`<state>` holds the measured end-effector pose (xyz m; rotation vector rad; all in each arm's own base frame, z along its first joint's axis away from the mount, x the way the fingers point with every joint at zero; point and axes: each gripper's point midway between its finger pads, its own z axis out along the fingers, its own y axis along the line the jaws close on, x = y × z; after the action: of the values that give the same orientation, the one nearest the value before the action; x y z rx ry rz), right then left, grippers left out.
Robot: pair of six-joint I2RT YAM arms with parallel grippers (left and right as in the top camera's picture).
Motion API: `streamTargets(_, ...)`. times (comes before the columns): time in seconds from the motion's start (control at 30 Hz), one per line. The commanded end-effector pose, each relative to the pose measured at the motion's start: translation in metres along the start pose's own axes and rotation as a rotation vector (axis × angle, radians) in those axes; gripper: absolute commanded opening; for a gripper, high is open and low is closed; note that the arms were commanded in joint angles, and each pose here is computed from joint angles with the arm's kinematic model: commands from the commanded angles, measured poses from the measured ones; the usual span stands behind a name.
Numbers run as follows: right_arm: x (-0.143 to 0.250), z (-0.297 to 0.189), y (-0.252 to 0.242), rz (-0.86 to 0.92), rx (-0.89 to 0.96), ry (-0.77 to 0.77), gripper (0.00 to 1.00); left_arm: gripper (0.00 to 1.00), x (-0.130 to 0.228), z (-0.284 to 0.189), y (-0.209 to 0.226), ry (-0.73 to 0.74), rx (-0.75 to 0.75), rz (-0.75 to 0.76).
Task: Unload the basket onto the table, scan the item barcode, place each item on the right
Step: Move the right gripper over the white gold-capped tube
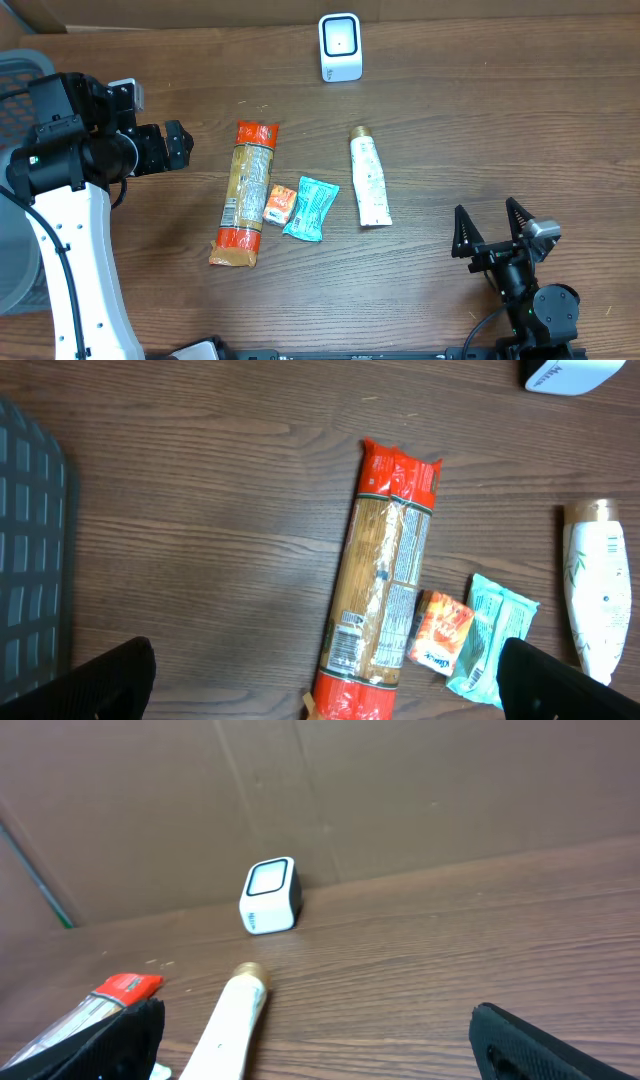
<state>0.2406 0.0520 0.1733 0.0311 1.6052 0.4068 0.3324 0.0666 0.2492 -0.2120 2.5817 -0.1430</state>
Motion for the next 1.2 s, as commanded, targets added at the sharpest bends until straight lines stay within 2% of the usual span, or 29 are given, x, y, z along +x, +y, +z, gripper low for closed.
streamTargets(0.0, 0.004, 0.000, 0.010, 0.002, -0.058, 0.012, 1.00, 1.00, -0.006, -0.011, -0.006, -0.037, 0.011, 0.035)
streamTargets(0.2, 0.003, -0.002, 0.027, 0.005, -0.139, 0.078, 1.00, 1.00, -0.006, -0.010, -0.006, -0.036, 0.011, 0.035)
streamTargets(0.4, -0.027, 0.008, 0.050, 0.013, -0.205, 0.166, 1.00, 1.00, -0.006, -0.010, -0.006, -0.036, 0.011, 0.035)
streamTargets(0.5, -0.039, 0.021, 0.068, 0.004, -0.273, 0.279, 1.00, 1.00, -0.006, -0.010, -0.006, -0.036, 0.011, 0.036)
streamTargets(0.67, -0.042, 0.054, 0.085, 0.080, -0.326, 0.582, 1.00, 1.00, -0.006, -0.010, -0.006, -0.036, 0.011, 0.036)
streamTargets(0.8, -0.026, 0.079, 0.086, 0.201, -0.287, 0.867, 1.00, 1.00, -0.006, -0.010, -0.006, -0.036, 0.011, 0.035)
streamTargets(0.9, -0.012, 0.103, 0.088, 0.275, -0.302, 0.990, 1.00, 1.00, -0.006, -0.010, -0.006, -0.036, 0.011, 0.036)
streamTargets(1.17, 0.050, 0.153, 0.080, 0.367, -0.367, 1.083, 0.99, 1.00, -0.006, -0.010, -0.006, -0.036, 0.011, 0.035)
